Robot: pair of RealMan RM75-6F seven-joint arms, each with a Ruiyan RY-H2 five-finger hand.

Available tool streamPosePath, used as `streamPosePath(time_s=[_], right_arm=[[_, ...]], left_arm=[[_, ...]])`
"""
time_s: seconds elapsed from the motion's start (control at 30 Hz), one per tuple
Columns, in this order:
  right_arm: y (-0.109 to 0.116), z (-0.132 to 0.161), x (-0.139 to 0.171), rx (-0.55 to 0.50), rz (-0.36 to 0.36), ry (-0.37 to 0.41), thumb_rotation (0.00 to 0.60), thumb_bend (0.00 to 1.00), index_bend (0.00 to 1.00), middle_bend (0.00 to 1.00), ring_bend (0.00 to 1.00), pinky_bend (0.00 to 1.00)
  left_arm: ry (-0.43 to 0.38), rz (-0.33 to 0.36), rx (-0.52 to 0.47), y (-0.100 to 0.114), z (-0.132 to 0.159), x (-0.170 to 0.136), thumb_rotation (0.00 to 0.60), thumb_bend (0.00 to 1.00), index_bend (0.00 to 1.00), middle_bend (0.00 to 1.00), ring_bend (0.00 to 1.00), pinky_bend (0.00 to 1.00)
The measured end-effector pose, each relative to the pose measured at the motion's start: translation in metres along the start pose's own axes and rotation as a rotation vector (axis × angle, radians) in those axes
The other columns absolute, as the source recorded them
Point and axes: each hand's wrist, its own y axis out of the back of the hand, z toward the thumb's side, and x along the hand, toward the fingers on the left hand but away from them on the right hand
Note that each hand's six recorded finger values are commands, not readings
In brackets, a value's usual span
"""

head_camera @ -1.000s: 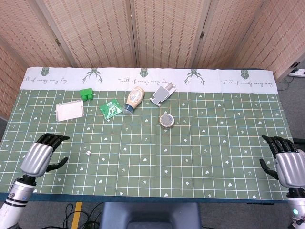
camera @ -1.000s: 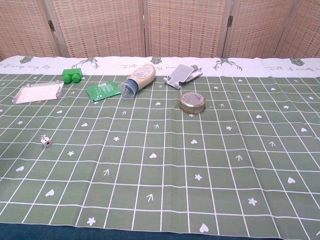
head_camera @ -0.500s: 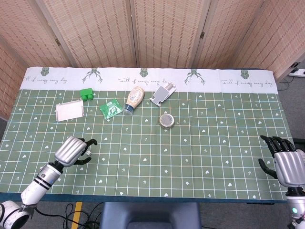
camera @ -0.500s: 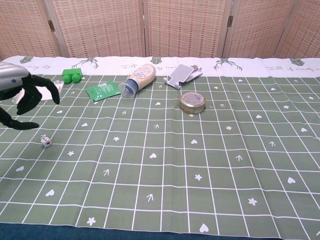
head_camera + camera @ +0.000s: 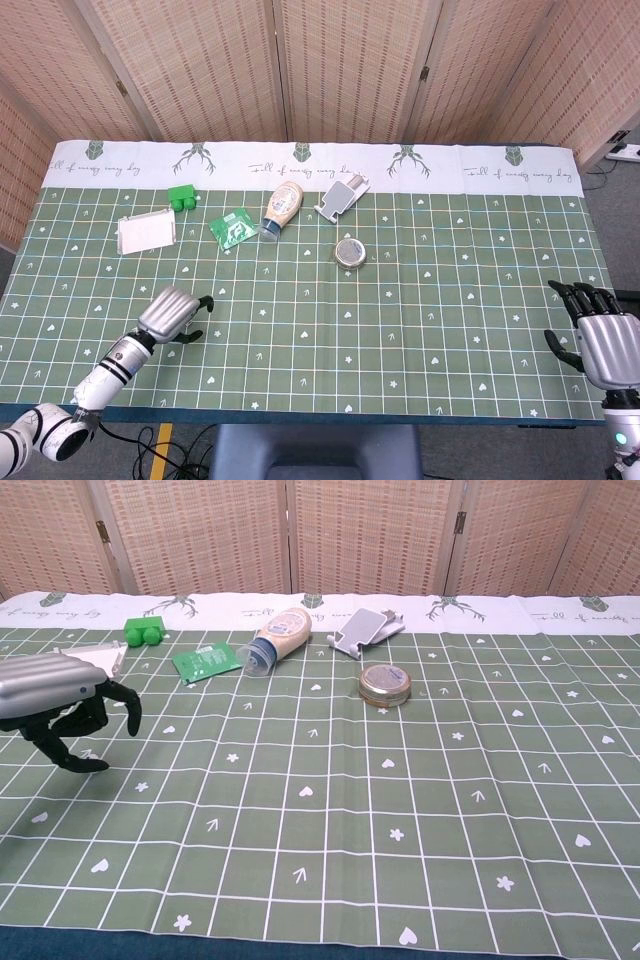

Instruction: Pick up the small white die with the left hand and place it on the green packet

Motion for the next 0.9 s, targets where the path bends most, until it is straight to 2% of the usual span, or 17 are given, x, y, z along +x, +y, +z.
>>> streamPosePath(time_s=[0.33,0.67,0.9], right_arm=[[0.0,0.0,0.001,-0.003,-0.003,0.001,0.6,0.24,0.2,0.28,0.21,0.25],[0.002,-0.001,0.002,0.0,-0.011,0.001,0.6,0.24,0.2,0.28,0.22,0.25],[0.002,-0.003,0.003,-0.003,-0.015,-0.004,0.6,0.23,0.2,0.29,0.22,0.25]], left_arm=[[0.073,-0.044,0.015,-0.016,-0.023,-0.001,0.6,0.26,0.47,0.93,0.81,1.0],[0.093,-0.058,0.014,-0.022,-0.029,0.002,0.6,0.34,0.49,0.93,0.81,1.0],[0.107,-0.073,0.022,-0.024,-0.033,0.002,0.6,0.35,0.5,0.93,0.81,1.0]])
